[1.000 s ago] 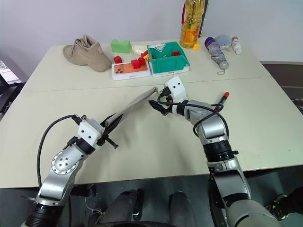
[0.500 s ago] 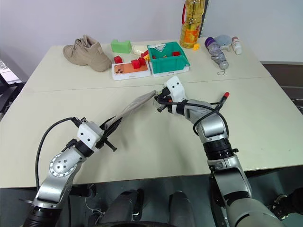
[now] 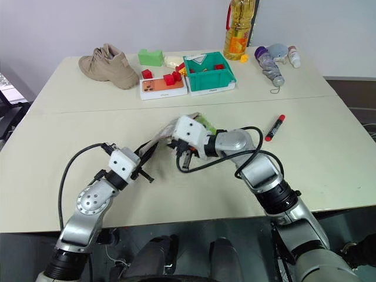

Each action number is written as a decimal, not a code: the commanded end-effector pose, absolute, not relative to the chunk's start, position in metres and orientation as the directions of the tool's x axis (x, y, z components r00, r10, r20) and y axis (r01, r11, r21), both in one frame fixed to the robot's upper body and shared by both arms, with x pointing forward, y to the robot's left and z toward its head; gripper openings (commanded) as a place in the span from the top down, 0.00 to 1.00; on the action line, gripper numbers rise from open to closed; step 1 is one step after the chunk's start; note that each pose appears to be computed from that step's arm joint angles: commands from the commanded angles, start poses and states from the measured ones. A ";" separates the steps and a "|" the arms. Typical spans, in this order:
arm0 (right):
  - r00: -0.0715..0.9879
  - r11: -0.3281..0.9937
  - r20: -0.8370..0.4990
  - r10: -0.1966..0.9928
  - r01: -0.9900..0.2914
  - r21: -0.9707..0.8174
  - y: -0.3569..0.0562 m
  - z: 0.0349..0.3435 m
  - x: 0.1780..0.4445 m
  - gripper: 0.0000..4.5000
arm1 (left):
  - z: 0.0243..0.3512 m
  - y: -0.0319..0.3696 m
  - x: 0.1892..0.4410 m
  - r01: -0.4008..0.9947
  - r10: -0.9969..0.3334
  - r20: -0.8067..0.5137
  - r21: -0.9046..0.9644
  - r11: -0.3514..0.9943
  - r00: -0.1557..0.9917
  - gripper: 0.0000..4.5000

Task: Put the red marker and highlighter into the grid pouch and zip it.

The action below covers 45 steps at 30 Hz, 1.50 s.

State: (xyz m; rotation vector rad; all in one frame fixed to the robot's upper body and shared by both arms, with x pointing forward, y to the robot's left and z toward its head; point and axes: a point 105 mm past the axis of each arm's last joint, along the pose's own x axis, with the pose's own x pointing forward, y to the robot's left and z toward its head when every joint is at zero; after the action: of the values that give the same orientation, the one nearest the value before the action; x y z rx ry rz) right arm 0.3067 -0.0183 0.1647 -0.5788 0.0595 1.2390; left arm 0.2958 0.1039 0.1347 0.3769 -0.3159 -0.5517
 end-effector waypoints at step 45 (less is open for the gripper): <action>0.823 0.736 -0.253 0.508 -0.567 -0.368 -0.145 0.171 0.399 0.80 | 0.163 0.146 0.324 0.312 -0.395 0.343 0.273 0.910 0.852 1.00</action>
State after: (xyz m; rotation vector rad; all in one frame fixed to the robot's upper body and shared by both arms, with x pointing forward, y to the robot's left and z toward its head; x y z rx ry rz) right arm 0.4036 -0.1481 0.1363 -0.3961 0.2641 0.5514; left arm 0.3264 0.1419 0.1426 0.2533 -0.3309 -0.3860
